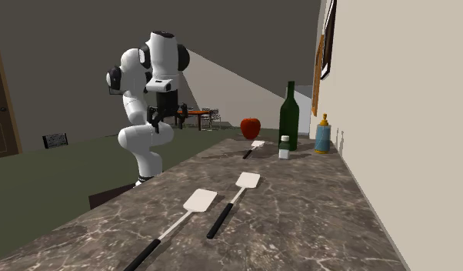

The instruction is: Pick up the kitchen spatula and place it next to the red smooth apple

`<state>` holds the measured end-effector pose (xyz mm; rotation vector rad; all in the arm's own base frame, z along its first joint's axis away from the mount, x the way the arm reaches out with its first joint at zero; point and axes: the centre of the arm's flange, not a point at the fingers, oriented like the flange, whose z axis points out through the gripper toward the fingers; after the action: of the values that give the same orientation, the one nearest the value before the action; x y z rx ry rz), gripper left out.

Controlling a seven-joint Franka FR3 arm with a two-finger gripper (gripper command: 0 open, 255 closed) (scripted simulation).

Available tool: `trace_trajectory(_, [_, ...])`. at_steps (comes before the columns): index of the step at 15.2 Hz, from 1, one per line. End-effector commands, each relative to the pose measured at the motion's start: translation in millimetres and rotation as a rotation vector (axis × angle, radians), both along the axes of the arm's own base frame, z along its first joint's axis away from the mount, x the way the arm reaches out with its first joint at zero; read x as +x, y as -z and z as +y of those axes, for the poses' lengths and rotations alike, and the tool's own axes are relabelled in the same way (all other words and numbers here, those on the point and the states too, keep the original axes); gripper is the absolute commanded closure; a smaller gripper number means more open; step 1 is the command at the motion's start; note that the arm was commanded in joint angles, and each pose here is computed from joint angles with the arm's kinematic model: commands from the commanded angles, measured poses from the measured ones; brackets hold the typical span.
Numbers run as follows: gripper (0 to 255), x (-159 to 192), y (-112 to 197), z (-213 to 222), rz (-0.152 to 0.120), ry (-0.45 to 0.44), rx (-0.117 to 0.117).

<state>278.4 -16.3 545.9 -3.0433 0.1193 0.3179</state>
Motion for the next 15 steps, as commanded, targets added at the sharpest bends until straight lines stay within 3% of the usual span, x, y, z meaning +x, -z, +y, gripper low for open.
trace_trajectory(1, [0, 0.0, 0.0, 0.0, 0.0, 0.0, 0.0])
trace_trajectory(15, [0, 153.9, 36.4, 51.9, -0.086, 0.462, -0.1])
